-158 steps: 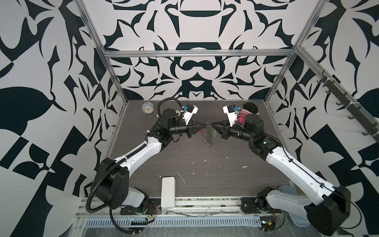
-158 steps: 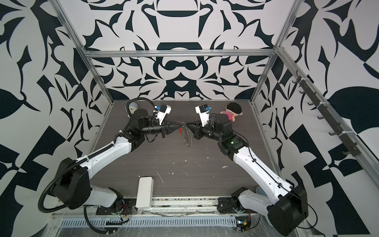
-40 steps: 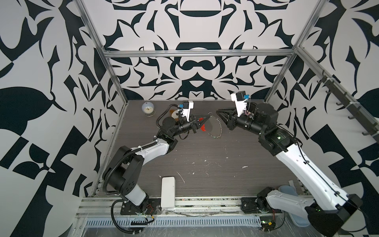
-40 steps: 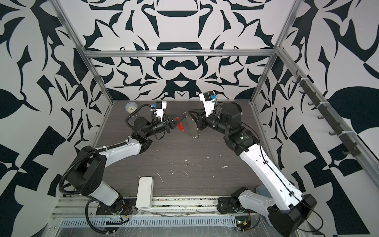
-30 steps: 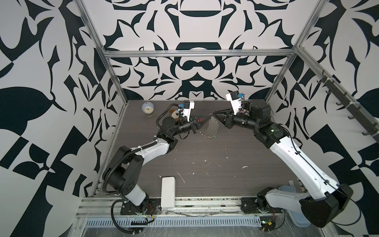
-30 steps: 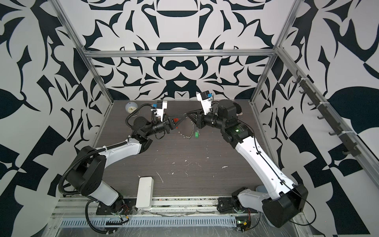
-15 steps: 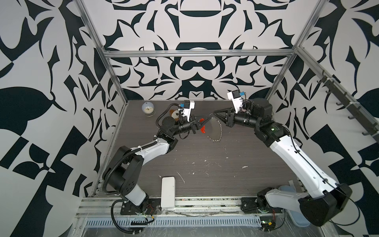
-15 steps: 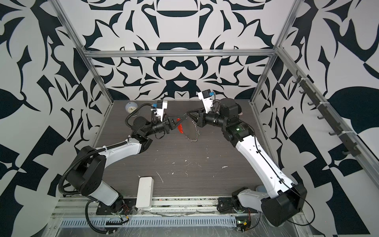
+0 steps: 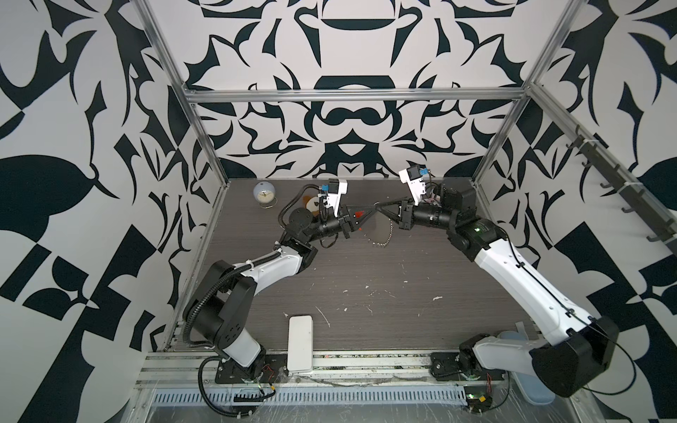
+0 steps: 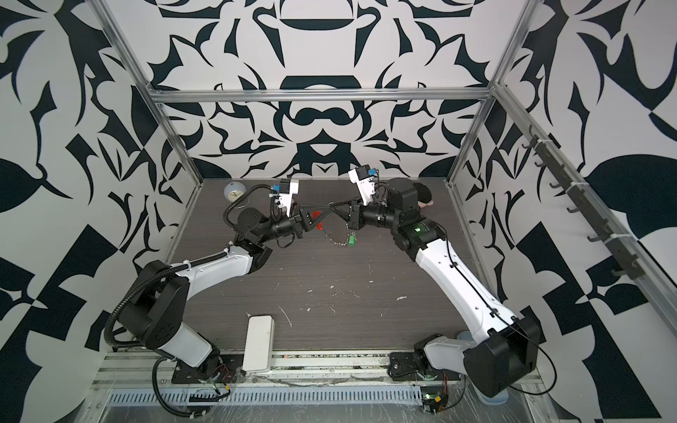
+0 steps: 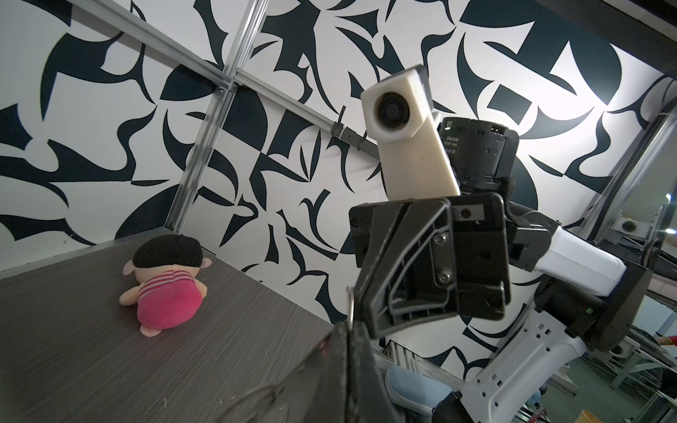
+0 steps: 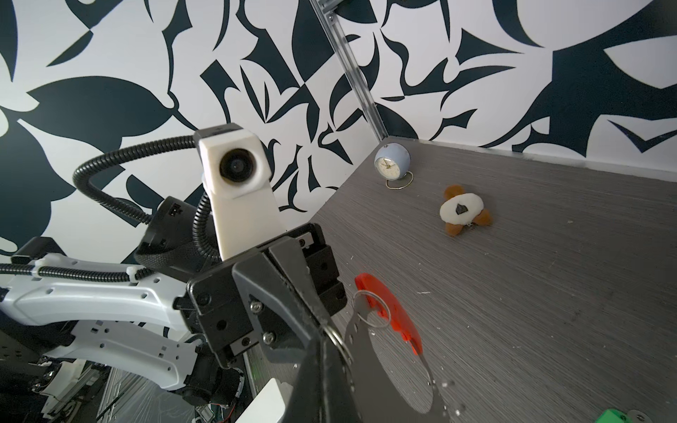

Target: Put the keys on the keyring

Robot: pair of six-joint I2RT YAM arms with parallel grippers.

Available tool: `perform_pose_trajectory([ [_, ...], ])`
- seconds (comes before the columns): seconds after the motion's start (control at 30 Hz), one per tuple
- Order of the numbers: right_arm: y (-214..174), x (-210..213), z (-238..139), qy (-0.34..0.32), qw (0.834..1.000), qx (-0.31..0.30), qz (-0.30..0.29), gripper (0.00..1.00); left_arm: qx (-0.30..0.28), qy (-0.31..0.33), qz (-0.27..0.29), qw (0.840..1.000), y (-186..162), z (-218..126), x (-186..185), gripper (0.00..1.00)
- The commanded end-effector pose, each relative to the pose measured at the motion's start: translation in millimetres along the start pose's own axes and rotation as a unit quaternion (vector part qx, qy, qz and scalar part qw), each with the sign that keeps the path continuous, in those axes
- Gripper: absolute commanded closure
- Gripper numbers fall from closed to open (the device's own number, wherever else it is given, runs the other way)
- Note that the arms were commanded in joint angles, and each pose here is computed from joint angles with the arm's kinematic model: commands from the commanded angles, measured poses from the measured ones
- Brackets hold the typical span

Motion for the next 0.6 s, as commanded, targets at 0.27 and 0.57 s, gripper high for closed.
perform_pose_trajectory([
  [0.27,13.5,10.7,-4.7,0.02,0.999,-0.029,-0.028,1.0,-0.019,-0.037,0.037,0.998,19.5,4.6,-22.9,1.0],
  [0.57,12.5,13.0,-7.2,0.019,0.999,-0.024,-0.035,0.89,-0.016,-0.037,0.033,0.999,17.5,4.8,-21.0,1.0],
])
Point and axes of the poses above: each gripper's point midway between its finger pads, its own z axis out along the fingers, its own x axis along the line the jaws close on, y = z × x, the point moved 5 cm from there along -z, back along the fingers, and after that the axes turned 9 degrees about -z, right-handed, at the moved point
